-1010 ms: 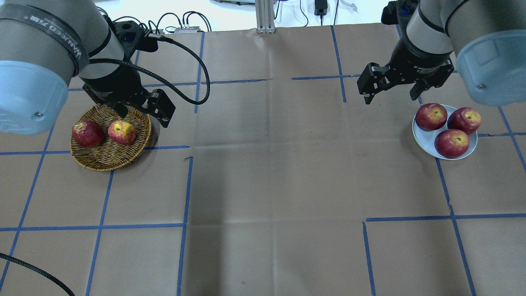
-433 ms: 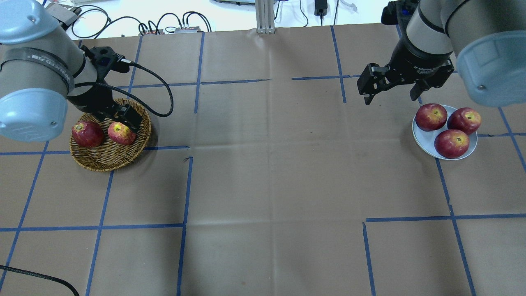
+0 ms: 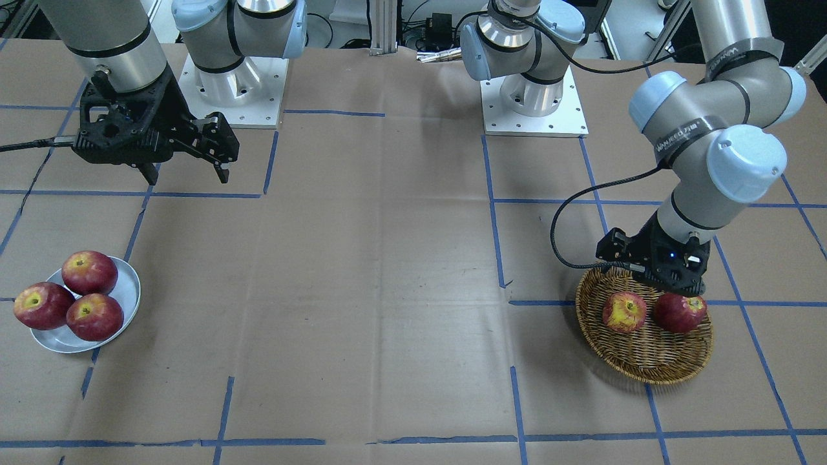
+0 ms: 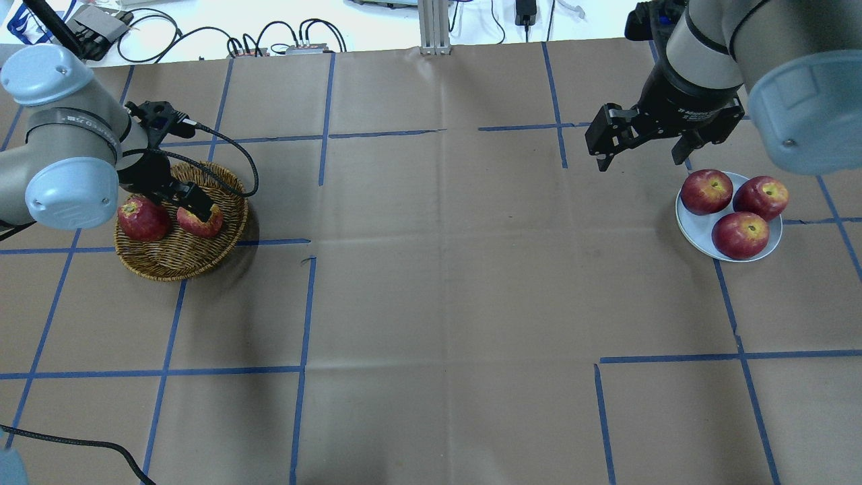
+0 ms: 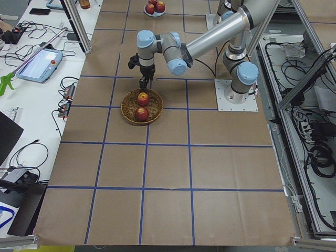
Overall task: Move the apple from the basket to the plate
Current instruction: 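Lower the left gripper onto the yellow-red apple in the basket, then close the left gripper on the apple and lift it from the basket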
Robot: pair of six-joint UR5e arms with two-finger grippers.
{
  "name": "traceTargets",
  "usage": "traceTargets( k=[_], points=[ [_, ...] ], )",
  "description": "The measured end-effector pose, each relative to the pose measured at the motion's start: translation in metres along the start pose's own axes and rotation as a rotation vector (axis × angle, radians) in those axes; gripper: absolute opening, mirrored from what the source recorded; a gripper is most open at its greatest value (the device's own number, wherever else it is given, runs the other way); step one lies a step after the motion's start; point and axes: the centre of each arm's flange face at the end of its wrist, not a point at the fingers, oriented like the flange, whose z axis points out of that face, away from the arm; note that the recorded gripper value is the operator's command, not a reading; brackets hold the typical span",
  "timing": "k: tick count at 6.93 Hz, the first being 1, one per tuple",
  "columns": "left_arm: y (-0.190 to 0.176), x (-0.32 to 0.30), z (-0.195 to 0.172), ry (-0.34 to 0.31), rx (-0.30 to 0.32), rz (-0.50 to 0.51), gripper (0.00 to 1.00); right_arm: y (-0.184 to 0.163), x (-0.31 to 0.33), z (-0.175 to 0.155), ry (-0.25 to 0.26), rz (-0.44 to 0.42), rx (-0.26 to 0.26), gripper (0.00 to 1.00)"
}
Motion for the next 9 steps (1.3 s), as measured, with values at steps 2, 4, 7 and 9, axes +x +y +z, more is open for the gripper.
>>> traceTargets(
  k=[2, 4, 7, 9],
  points=[
    [-0.014, -0.02, 0.043, 0.01, -0.003, -0.018, 0.98, 0.0, 0.0, 0.0, 0.0, 0.0, 0.0, 1.0],
    [-0.022, -0.022, 0.065, 0.048, -0.007, -0.036, 0.92, 0.0, 0.0, 0.0, 0.0, 0.0, 0.0, 1.0],
    [-0.026, -0.025, 0.081, 0.057, -0.027, -0.043, 0.3, 0.0, 0.0, 0.0, 0.0, 0.0, 0.0, 1.0],
    [-0.028, -0.027, 0.07, 0.028, -0.032, -0.038, 0.28, 0.0, 0.0, 0.0, -0.001, 0.0, 0.0, 1.0]
  ],
)
